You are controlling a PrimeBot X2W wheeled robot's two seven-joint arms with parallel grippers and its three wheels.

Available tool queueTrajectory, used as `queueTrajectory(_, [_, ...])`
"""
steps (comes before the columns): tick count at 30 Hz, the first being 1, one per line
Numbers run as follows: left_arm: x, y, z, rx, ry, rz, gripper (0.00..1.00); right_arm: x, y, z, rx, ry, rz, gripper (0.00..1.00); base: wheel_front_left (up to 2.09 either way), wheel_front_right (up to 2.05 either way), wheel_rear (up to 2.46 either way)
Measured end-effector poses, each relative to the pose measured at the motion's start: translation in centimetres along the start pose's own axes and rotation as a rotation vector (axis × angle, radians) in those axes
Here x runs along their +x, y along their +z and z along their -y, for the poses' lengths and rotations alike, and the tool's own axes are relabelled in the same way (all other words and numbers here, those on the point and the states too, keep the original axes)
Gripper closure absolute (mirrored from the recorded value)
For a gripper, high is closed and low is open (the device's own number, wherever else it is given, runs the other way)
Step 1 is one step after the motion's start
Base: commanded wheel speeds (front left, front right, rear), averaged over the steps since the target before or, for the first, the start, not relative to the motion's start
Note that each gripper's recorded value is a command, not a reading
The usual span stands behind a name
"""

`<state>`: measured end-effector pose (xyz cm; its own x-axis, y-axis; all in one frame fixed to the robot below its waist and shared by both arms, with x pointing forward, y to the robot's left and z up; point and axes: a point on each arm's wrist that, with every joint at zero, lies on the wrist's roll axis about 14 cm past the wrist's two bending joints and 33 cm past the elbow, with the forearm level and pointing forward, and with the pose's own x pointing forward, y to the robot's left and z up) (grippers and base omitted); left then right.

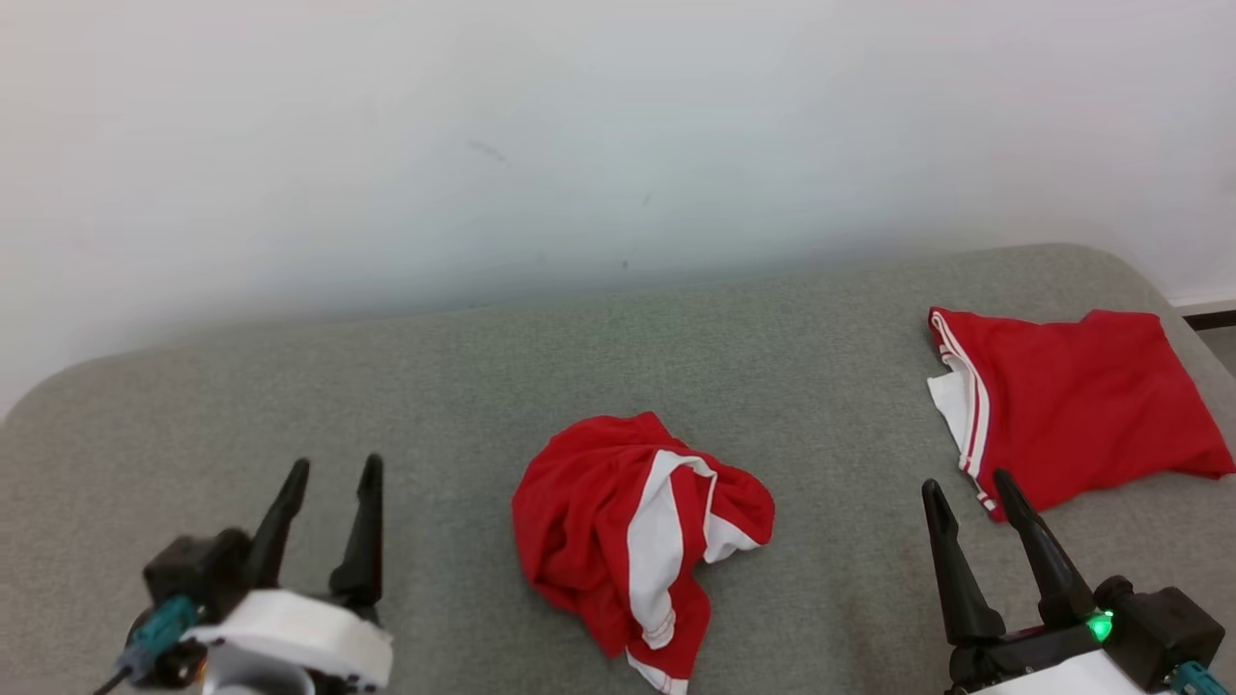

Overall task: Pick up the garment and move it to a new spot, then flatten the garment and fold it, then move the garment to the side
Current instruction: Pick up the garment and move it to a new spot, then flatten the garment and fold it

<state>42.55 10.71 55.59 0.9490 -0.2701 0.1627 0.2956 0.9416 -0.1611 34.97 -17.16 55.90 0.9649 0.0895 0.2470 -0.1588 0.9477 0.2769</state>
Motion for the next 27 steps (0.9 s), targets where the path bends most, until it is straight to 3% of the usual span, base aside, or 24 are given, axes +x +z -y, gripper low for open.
queueTrajectory(4, [-2.5, -0.9, -1.9, -0.001, 0.080, -0.021, 0.00, -0.3, -0.1, 0.3, -0.018, -0.006, -0.004, 0.00, 0.00, 0.00, 0.00])
queueTrajectory(10, [-3.9, 0.0, -2.1, -0.036, 0.134, 0.029, 0.00, -0.7, -0.4, 1.4, -0.037, -0.041, -0.014, 0.00, 0.00, 0.00, 0.00])
queueTrajectory(27, [-3.9, -1.0, -1.1, -0.044, 0.118, 0.033, 0.00, -0.6, -0.6, 1.3, -0.033, -0.051, -0.016, 0.00, 0.00, 0.00, 0.00])
